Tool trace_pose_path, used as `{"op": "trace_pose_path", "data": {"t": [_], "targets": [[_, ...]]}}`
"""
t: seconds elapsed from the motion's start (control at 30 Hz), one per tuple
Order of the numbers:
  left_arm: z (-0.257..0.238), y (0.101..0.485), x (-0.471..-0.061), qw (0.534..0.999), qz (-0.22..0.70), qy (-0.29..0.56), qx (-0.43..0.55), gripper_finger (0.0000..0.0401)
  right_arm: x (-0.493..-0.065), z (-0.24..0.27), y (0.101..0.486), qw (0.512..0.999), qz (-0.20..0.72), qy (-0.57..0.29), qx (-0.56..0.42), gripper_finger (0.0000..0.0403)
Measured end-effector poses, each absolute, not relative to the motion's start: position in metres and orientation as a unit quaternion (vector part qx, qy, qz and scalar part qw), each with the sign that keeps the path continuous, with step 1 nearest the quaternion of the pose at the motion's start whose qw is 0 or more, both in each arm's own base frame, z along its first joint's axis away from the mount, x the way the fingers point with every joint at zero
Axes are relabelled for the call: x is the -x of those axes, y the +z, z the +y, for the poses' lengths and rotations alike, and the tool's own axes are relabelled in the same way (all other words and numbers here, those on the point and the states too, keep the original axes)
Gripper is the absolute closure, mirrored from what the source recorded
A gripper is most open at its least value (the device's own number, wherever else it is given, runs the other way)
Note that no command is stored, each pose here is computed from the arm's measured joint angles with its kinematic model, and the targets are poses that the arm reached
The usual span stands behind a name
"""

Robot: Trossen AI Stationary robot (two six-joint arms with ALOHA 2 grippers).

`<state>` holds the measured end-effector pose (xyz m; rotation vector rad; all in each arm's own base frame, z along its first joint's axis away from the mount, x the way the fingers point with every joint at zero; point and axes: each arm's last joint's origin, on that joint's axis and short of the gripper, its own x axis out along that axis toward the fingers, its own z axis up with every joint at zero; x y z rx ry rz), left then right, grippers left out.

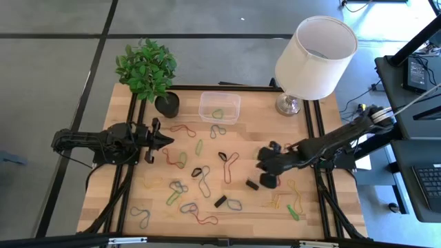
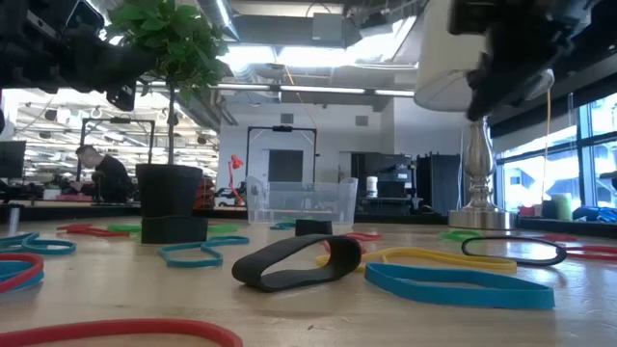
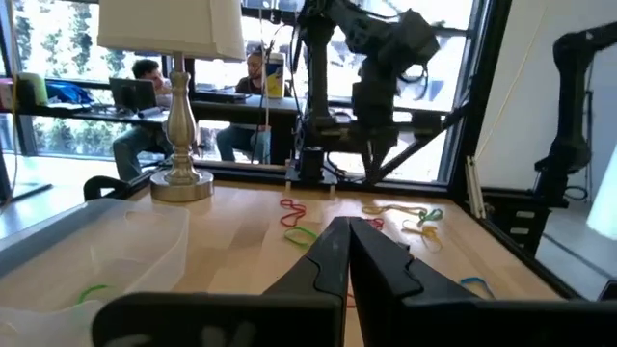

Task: Pick and place rubber bands into bin
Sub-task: Put the red rubber band into the transparent bin

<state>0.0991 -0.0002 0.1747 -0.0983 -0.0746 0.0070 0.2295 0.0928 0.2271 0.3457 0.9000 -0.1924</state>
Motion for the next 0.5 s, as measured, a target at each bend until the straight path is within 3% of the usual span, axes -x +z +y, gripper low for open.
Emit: {"op": "trace_pose_path", "data": {"t": [0.13,0.5], "targets": [[-0.001,0.191,-0.102,0.999,-0.011,0.029,0.043,0.0399,-0.208,0.086,0.218,0.875,0.434,-0.101,-0.190,0.0383],[-0.007,0.233,-0.160,0.968,0.203,0.136,0.058,0.0398,-0.191,0.080,0.209,0.880,0.445,-0.080,-0.147,0.0395]]}}
